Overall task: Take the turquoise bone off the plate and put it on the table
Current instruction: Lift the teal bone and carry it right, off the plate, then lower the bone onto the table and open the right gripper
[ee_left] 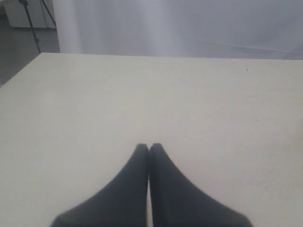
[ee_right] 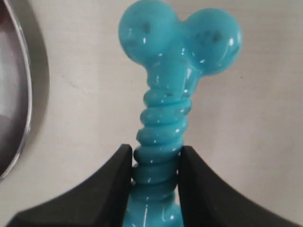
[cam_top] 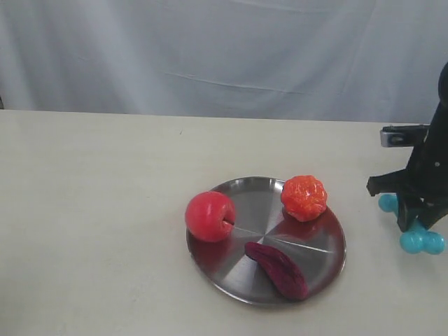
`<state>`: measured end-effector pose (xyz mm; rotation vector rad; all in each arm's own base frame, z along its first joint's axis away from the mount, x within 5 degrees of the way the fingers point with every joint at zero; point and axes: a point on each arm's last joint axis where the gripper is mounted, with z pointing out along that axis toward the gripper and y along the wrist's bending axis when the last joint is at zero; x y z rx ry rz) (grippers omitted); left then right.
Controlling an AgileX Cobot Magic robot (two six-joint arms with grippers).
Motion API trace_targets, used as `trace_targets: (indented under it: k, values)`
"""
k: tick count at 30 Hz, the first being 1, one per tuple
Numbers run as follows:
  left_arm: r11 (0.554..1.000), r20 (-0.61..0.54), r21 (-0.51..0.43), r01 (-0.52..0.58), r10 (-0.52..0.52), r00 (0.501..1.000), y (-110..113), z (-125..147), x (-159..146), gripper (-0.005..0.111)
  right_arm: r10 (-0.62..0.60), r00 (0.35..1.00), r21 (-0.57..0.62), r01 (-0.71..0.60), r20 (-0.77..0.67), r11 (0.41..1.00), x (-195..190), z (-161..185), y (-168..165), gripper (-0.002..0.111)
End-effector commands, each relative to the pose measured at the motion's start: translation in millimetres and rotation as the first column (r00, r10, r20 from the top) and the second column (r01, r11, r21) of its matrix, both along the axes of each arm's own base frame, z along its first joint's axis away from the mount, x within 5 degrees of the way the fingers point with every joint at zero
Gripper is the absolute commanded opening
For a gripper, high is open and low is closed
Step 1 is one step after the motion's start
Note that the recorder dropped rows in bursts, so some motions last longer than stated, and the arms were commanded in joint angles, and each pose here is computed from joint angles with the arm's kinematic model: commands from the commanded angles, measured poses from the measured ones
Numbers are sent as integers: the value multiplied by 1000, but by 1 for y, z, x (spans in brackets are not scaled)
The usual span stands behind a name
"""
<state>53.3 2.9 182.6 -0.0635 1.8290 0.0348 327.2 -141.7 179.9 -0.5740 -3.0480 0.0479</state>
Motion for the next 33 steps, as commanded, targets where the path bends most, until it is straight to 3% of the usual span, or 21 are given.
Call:
trace_targets:
  k: [1, 9, 33]
  values:
    - [1000, 4, -5, 7, -7, 1000, 0, 0, 0, 0, 16, 1000, 66, -15, -1, 998, 4, -12, 4, 0]
    - [1000, 4, -5, 7, -7, 1000, 0, 0, 0, 0, 75, 997, 94, -75, 0, 993, 17, -27, 27, 0]
    - [1000, 4, -5, 7, -7, 1000, 0, 0, 0, 0, 98, 995, 71, -99, 26, 993, 24, -39, 25, 0]
